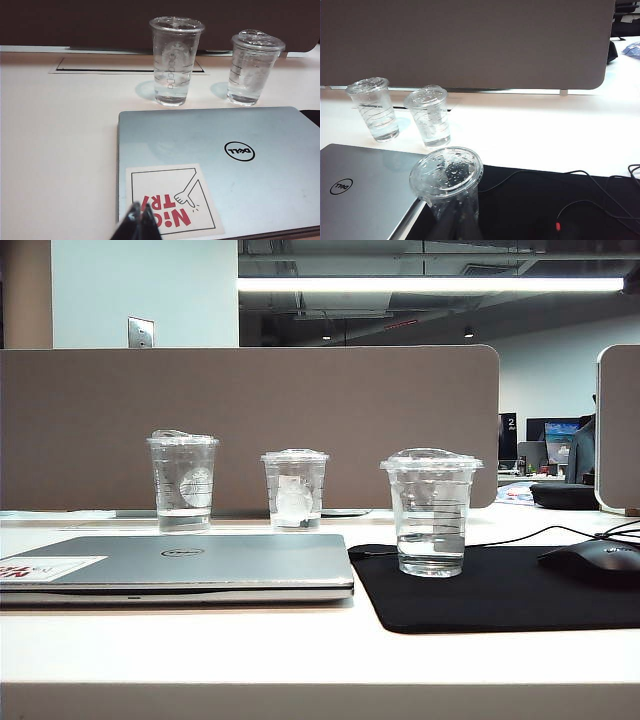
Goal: Pick up the coffee cup on the right and place it on the right side of the laptop.
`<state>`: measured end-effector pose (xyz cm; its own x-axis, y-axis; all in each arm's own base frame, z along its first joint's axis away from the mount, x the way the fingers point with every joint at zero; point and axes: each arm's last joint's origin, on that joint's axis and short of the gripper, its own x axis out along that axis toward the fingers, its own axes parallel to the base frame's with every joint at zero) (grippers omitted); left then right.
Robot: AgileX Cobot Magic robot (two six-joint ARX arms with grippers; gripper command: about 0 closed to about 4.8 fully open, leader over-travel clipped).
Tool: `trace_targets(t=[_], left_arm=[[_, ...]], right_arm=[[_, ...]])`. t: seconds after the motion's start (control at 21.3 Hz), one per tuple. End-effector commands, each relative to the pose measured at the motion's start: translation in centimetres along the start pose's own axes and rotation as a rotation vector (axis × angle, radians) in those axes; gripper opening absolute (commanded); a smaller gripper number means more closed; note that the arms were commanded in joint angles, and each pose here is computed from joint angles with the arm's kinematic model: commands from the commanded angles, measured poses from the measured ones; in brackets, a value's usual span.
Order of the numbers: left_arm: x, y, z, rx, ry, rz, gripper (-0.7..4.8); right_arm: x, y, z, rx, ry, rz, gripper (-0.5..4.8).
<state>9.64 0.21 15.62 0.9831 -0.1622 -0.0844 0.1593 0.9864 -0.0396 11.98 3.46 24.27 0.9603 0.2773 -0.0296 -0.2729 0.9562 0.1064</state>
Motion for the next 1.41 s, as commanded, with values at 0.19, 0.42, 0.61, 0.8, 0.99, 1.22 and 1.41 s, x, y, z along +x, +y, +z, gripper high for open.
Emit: trace_targets(t=[0.19, 0.42, 0.61, 0.8, 0.99, 1.22, 1.41], left_arm=[[0.0, 0.0, 0.2, 0.005, -0.012, -0.007, -0.05], [0.0, 0.0, 0.2, 0.005, -0.012, -0.007, -0.05], [0.0, 0.0, 0.2, 0.005, -0.012, -0.007, -0.05], [0.0, 0.0, 0.2, 0.005, -0.012, -0.007, -0.05], [0.0, 0.0, 0.2, 0.005, -0.012, -0.007, -0.05], [0.0, 0.0, 0.2, 0.005, -0.012, -0.007, -0.05], [0.0, 0.0, 0.2, 0.005, -0.012, -0.007, -0.05]], right_arm=[[-1.8, -0.6, 0.3, -0.010, -0.030, -0.052, -0.05], [-3.3, -1.4, -0.1, -0.014, -0.114, -0.142, -0.05], [-4.0, -2.3, -1.4, 0.012, -0.165, -0.231, -0.05], [-4.1, -3.2, -3.5, 0.037, -0.187, -0.289, -0.05], [-3.8, -3.4, -4.4, 0.009, -0.174, -0.289, -0.05], [-3.1, -3.8, -6.5, -0.020, -0.155, -0.285, -0.05], [-3.0, -3.8, -7.1, -0.035, -0.114, -0.286, -0.05]])
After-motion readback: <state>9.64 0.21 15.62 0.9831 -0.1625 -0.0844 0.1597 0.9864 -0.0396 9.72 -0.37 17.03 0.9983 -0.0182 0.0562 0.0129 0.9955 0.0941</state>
